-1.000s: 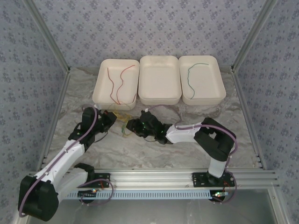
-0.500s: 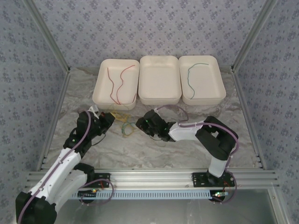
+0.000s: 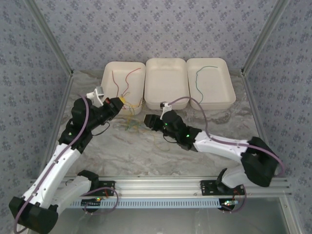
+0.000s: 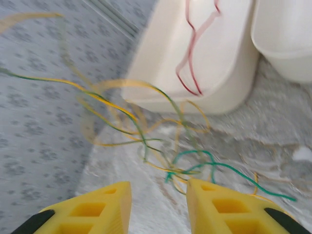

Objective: Untangle the cables

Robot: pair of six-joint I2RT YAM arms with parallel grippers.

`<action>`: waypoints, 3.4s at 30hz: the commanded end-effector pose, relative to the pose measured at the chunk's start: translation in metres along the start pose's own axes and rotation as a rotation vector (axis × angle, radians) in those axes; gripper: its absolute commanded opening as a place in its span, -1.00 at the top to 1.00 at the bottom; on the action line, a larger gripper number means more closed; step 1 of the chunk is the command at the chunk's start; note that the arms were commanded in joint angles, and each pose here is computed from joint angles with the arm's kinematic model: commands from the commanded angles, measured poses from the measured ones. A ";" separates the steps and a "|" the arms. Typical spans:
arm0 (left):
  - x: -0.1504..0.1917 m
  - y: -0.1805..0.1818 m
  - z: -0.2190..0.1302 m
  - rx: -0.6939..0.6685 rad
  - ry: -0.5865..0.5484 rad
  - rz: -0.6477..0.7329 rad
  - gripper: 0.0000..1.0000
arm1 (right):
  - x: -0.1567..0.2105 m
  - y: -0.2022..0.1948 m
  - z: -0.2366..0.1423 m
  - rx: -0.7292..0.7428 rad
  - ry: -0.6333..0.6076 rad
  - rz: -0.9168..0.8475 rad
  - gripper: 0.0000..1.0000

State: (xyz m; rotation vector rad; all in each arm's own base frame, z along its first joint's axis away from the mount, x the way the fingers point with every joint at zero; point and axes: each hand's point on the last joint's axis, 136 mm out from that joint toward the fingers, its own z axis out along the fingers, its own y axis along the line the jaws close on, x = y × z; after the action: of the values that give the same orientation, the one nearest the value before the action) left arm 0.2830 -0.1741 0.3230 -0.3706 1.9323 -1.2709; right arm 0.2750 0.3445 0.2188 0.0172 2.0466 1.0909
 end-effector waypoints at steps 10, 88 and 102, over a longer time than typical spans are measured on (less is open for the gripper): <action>0.014 -0.025 0.020 0.036 0.049 0.077 1.00 | -0.039 0.049 -0.035 -0.159 -0.075 0.212 -0.22; 0.169 0.085 0.096 -0.175 0.236 0.259 -0.58 | -0.290 0.157 -0.183 -0.218 -0.373 -0.077 1.00; 0.189 0.069 0.134 -0.171 0.236 0.539 -0.80 | -0.326 0.175 -0.200 -0.308 -0.410 -0.044 1.00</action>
State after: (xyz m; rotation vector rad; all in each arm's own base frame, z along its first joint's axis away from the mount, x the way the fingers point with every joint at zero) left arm 0.2598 -0.3278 0.1284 0.1374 2.2495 -0.8626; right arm 0.3172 0.1992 0.5966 0.0618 1.5361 1.1950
